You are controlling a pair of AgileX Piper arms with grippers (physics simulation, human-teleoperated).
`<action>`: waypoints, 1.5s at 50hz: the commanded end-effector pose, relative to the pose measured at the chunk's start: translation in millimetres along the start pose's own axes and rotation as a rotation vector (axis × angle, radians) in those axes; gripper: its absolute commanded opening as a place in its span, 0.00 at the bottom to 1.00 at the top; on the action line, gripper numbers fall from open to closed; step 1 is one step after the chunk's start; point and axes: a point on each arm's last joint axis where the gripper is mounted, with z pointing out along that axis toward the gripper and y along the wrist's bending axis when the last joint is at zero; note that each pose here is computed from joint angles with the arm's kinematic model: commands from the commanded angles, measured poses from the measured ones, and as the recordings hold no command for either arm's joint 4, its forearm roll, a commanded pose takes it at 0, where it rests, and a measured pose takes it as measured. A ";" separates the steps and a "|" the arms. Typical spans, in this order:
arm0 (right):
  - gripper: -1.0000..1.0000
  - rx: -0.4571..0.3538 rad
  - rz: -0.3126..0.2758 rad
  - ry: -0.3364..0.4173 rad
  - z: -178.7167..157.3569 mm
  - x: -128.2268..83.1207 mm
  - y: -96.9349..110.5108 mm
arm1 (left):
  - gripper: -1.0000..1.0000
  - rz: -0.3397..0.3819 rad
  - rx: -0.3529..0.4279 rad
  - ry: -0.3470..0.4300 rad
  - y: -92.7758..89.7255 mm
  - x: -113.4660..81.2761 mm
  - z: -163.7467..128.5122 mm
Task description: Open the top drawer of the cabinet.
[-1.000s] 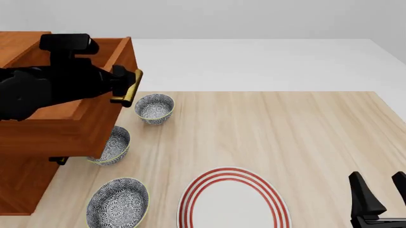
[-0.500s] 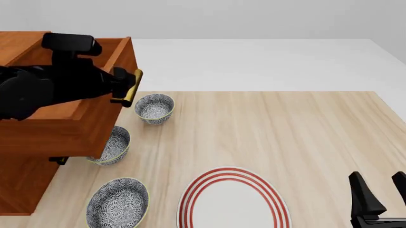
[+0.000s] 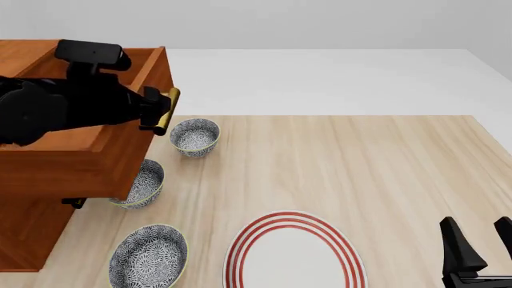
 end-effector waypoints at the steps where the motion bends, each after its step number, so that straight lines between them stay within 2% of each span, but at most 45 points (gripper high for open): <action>1: 1.00 0.000 0.000 0.000 0.0 0.0 0.0 | 1.00 0.010 0.081 0.023 -16.7 1.1 -4.0; 41: 1.00 0.000 0.000 0.000 0.0 0.0 0.0 | 1.00 0.050 0.078 -0.075 -13.7 -32.8 -40.0; 57: 1.00 0.000 0.000 0.000 0.0 0.0 0.0 | 1.00 0.064 0.078 -0.095 -13.3 -39.6 -51.3; 75: 1.00 0.000 0.000 0.000 0.0 0.0 0.0 | 1.00 0.069 0.083 -0.100 -14.5 -39.0 -55.5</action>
